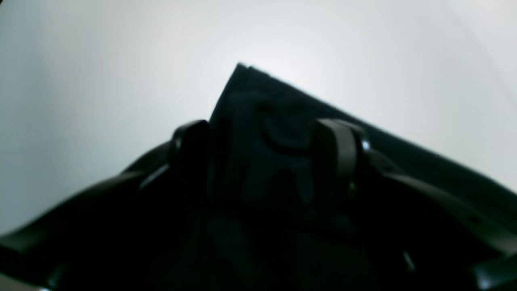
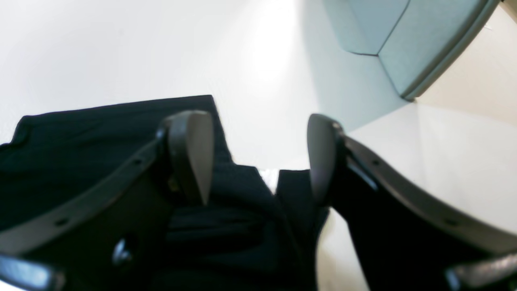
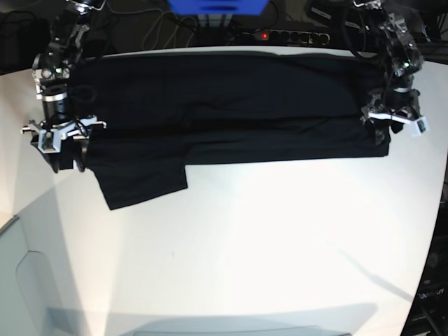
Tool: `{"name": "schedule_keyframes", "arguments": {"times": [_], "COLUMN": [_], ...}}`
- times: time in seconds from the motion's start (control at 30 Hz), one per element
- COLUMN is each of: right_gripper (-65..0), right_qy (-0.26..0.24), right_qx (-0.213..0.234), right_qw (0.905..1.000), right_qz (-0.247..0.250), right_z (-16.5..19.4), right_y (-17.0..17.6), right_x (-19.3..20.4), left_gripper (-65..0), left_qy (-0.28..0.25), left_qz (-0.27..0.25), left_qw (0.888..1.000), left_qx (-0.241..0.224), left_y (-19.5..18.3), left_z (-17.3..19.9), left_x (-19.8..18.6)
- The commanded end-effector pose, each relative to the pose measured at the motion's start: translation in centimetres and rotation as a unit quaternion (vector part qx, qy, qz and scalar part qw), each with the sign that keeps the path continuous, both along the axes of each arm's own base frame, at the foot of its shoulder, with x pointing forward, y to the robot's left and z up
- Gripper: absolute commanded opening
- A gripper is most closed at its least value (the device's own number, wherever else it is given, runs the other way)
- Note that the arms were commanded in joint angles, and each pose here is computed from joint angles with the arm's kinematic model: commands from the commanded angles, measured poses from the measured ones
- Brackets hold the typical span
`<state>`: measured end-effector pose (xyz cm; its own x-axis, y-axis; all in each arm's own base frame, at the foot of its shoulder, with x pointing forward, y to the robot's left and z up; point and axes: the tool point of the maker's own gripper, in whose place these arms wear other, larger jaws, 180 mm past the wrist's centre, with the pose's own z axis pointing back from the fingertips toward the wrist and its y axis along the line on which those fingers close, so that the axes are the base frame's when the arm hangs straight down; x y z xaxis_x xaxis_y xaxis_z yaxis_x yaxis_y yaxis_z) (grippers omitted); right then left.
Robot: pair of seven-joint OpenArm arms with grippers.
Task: Fold the T-shirt properly
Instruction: 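Lift the hem and fold it over toward the collar with both grippers, then reach the right gripper down to the folded shirt's loose corner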
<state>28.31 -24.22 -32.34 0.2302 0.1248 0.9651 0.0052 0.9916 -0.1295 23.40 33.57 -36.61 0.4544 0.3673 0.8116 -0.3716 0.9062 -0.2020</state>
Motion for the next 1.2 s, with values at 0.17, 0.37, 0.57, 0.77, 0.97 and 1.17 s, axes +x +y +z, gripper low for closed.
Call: {"name": "schedule_keyframes", "arguments": {"times": [0.17, 0.37, 0.57, 0.77, 0.97, 1.17], "right_gripper": [-27.7, -27.7, -27.7, -27.7, -27.7, -27.7], "right_qy": [-0.035, -0.036, -0.035, -0.035, -0.035, -0.037], "right_qx": [-0.007, -0.008, -0.008, -0.008, -0.009, -0.01], "right_qw": [0.9993, 0.9993, 0.9994, 0.9994, 0.9993, 0.9992], "right_qz": [0.002, 0.004, 0.004, 0.004, 0.004, 0.005], "right_z": [2.1, 2.1, 2.1, 2.1, 2.1, 2.3], "right_y": [-0.3, -0.3, -0.2, -0.2, -0.3, -0.3], "right_x": [0.9, 1.0, 1.0, 1.0, 1.0, 1.1], "left_gripper": [-26.6, -26.6, -33.2, -37.8, -38.3, -40.3], "left_qy": [-0.032, -0.034, -0.022, 0.003, 0.006, 0.006], "left_qz": [0.013, 0.013, 0.01, -0.004, -0.016, -0.016], "left_qw": [0.999, 0.998, 0.998, 0.998, 0.998, 0.998], "left_qx": [0.024, 0.046, 0.066, 0.055, 0.052, 0.052], "left_y": [1.7, 2.9, 3.1, 2.2, 1.4, 1.4], "left_z": [2.4, 3.0, 2.5, 0.4, 0.1, 0.1], "left_x": [0.5, 2.1, 3.1, 3.2, 3.6, 3.6]}}
